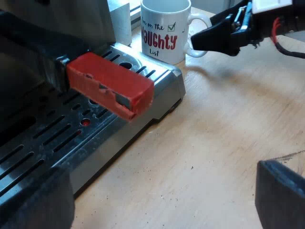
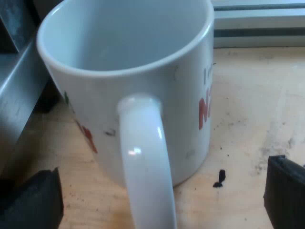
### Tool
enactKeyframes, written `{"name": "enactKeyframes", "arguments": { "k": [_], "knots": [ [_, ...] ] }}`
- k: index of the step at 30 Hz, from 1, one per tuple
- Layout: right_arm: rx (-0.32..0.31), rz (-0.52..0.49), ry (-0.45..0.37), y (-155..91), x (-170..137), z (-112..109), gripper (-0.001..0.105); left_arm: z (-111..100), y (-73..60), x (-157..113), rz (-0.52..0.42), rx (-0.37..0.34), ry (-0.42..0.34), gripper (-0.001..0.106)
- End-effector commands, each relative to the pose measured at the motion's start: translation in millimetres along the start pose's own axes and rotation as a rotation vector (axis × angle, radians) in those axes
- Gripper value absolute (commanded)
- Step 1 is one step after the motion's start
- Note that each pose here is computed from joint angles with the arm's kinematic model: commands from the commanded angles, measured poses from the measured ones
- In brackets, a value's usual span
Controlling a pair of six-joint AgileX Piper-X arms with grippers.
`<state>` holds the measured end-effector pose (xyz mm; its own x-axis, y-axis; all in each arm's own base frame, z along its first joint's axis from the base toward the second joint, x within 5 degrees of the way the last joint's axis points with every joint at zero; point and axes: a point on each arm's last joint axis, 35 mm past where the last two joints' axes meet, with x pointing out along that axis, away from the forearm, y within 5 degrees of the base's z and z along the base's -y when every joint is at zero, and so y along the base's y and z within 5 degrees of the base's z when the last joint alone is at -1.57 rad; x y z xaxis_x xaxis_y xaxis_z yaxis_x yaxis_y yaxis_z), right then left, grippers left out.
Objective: Place mug into machine
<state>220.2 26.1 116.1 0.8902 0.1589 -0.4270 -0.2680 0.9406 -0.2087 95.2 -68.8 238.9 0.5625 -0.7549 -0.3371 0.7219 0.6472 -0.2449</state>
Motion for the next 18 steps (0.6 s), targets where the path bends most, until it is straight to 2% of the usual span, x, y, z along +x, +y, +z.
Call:
{"name": "enactKeyframes", "arguments": {
  "k": [1,2,6,8,9,10,11,14,18],
  "knots": [
    [-0.001,0.009,-0.011,-1,7,3,0.084,2,-1.0,0,-0.011,-0.005,-0.007,0.078],
    [0.001,0.009,-0.011,-1,8,3,0.083,2,-1.0,0,-0.011,-0.005,-0.007,0.078],
    [0.02,0.011,-0.001,-1,11,2,0.067,2,-1.0,0,-0.011,-0.005,-0.007,0.078],
    [0.022,0.012,0.0,-1,11,2,0.051,2,-1.0,0,-0.011,-0.005,-0.007,0.078],
    [0.022,0.012,0.0,-1,11,2,0.024,2,-1.0,0,-0.011,-0.005,-0.007,0.078],
    [0.022,0.016,-0.005,-1,11,3,0.004,2,-1.0,0,-0.011,-0.005,-0.007,0.078],
    [0.022,0.02,-0.009,-1,10,3,-0.001,2,-1.0,0,-0.011,-0.005,-0.007,0.078],
    [0.015,0.022,-0.042,-2,6,11,0.0,2,-1.0,0,-0.011,-0.005,-0.007,0.078],
    [-0.046,0.015,-0.042,-4,-6,22,0.0,2,1.6,-1,0.063,-0.005,-0.016,0.078]
  ]
}}
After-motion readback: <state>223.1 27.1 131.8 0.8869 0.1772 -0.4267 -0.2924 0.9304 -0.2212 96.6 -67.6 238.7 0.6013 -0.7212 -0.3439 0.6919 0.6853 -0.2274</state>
